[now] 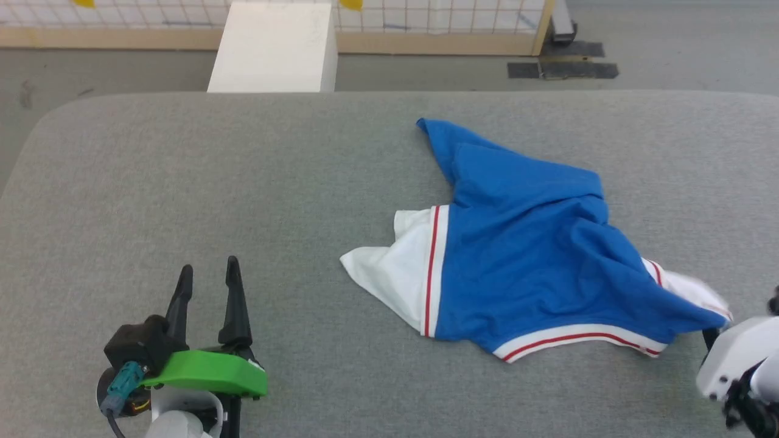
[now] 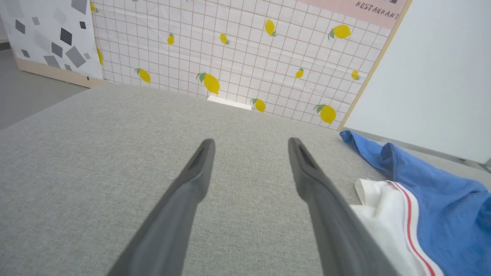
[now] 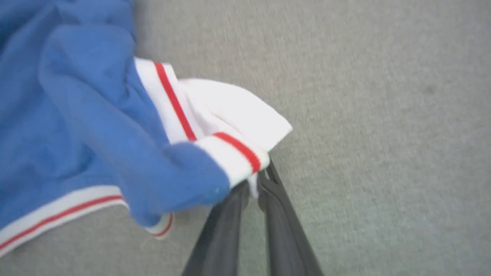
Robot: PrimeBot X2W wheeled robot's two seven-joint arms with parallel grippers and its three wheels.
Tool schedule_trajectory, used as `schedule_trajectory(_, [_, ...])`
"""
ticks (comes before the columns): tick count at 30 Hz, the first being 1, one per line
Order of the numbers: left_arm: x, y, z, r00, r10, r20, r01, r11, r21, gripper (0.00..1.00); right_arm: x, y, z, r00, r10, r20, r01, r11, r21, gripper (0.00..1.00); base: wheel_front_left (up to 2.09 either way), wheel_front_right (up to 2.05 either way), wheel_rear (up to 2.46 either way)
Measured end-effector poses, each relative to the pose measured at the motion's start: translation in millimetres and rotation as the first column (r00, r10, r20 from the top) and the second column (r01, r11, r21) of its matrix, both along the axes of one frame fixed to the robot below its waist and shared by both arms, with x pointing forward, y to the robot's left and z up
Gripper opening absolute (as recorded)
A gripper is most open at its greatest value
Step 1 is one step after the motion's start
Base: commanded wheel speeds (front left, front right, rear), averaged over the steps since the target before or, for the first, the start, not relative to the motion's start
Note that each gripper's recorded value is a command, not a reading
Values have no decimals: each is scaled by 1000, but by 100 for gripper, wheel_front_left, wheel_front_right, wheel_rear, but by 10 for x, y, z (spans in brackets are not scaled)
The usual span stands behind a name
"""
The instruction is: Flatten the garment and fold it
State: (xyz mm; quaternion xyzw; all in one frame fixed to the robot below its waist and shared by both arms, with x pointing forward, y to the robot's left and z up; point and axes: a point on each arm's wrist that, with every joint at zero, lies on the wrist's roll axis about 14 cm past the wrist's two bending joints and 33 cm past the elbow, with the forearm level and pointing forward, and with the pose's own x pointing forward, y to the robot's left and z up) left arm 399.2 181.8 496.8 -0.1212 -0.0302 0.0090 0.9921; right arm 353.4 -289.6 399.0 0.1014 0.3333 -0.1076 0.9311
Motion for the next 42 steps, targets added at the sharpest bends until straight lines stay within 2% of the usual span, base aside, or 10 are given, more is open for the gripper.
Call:
schedule_trajectory(5, [8, -147, -1, 999, -46, -10, 46, 998, -32, 100, 81, -186, 597, 952, -111, 287, 118, 993, -10, 100, 0, 0, 0])
schedule_trajectory(10, [191, -561, 27, 976, -192, -106, 185, 980, -71, 100, -210, -366, 665, 933, -171, 316, 189, 982, -26, 100, 0, 0, 0])
schedule_trajectory(13, [329, -986, 11, 918, -327, -225, 319, 945, -71, 100, -311, -344, 583, 936, -188, 299, 193, 981, 12, 100, 0, 0, 0])
schedule_trajectory(16, [353, -1390, -182, 802, -429, -416, 451, 891, -51, 100, -356, -320, 537, 938, -193, 287, 193, 981, 27, 100, 0, 0, 0])
schedule_trajectory(22, [269, -1588, -693, 607, -398, -688, 566, 824, 22, 100, -434, -325, 486, 939, -209, 274, 206, 978, 41, 100, 0, 0, 0])
schedule_trajectory(27, [202, -1604, -1017, 524, -373, -766, 599, 800, 20, 100, -518, -409, 442, 934, -241, 262, 241, 970, 34, 100, 0, 0, 0])
schedule_trajectory(28, [198, -1616, -1054, 517, -374, -770, 602, 798, 16, 25, -536, -428, 432, 934, -247, 258, 247, 968, 31, 100, 0, 0, 0])
schedule_trajectory(29, [209, -1634, -1069, 518, -382, -765, 605, 796, 12, 2, -548, -442, 422, 934, -251, 254, 253, 967, 29, 100, 0, 0, 0])
schedule_trajectory(34, [262, -1665, -1058, 543, -426, -723, 583, 812, -40, 0, -550, -448, 394, 937, -252, 243, 254, 967, 22, 100, 0, 0, 0])
schedule_trajectory(42, [345, -1435, -762, 727, -422, -543, 410, 900, -150, 0, -379, -366, 497, 959, -181, 217, 192, 981, -31, 100, 0, 0, 0])
